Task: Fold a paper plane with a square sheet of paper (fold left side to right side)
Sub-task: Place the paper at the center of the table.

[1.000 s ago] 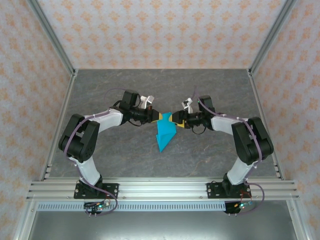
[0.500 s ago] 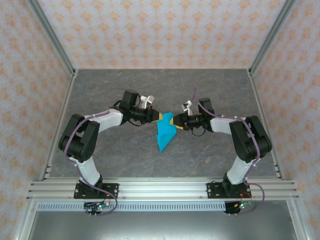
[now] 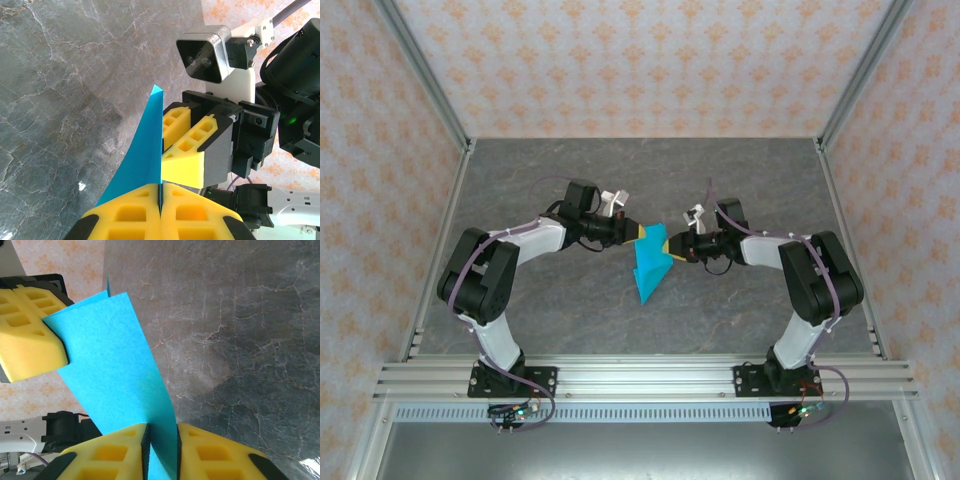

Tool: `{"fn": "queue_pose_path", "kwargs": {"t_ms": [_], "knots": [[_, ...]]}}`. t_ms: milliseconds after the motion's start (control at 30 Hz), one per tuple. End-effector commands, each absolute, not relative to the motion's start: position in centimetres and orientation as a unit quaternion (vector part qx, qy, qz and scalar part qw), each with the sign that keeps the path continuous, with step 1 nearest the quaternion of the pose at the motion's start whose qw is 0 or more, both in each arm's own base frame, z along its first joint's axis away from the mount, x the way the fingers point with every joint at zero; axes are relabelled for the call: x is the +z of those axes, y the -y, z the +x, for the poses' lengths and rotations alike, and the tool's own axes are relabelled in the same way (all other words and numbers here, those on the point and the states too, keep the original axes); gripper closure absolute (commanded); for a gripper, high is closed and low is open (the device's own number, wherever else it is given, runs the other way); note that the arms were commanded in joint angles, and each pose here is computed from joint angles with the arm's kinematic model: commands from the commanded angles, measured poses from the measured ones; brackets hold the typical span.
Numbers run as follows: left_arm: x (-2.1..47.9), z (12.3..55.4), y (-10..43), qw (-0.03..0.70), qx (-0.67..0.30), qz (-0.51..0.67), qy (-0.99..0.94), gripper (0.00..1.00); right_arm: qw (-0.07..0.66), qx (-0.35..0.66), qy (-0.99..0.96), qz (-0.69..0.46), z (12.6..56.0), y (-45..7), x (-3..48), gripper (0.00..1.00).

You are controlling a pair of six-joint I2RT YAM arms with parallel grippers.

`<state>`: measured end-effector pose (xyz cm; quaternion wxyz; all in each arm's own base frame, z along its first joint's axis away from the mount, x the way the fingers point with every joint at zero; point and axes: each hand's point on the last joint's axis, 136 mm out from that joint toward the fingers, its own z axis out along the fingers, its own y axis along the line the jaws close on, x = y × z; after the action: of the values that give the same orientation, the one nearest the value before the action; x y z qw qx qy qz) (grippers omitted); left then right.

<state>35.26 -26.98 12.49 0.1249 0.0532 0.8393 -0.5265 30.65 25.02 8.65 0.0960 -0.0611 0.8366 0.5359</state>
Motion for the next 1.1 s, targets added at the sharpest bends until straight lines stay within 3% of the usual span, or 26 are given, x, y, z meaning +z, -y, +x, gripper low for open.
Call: {"fn": "queue_pose_path", "kwargs": {"t_ms": [0, 133, 233, 333, 567, 867, 1067], "knots": [[12.2, 35.5, 27.3, 0.134, -0.526, 0.065, -0.838, 0.88, 0.11, 0.528, -0.839, -0.071, 30.7, -24.7, 8.8, 0.8], [11.3, 35.7, 26.6, 0.139, -0.494, 0.061, -0.856, 0.53, 0.107, 0.513, -0.849, -0.06, 30.7, -24.3, 8.5, 0.81], [10.8, 36.2, 25.3, 0.154, -0.449, 0.05, -0.879, 0.41, 0.105, 0.502, -0.857, -0.051, 30.8, -24.0, 8.5, 0.81], [10.9, 36.8, 23.4, 0.18, -0.412, 0.027, -0.893, 0.35, 0.095, 0.481, -0.871, -0.035, 30.8, -23.6, 8.0, 0.81], [12.6, 35.4, 21.0, 0.227, -0.321, 0.037, -0.919, 0.31, 0.065, 0.449, -0.891, 0.007, 31.1, -23.1, 7.2, 0.82], [13.3, 27.1, 25.7, 0.205, -0.226, 0.194, -0.933, 0.36, 0.055, 0.433, -0.898, 0.056, 32.2, -24.5, 7.7, 0.82], [11.1, 25.7, 27.2, 0.189, -0.199, 0.21, -0.938, 0.36, 0.042, 0.416, -0.907, 0.059, 32.1, -27.1, 7.4, 0.82]]}}
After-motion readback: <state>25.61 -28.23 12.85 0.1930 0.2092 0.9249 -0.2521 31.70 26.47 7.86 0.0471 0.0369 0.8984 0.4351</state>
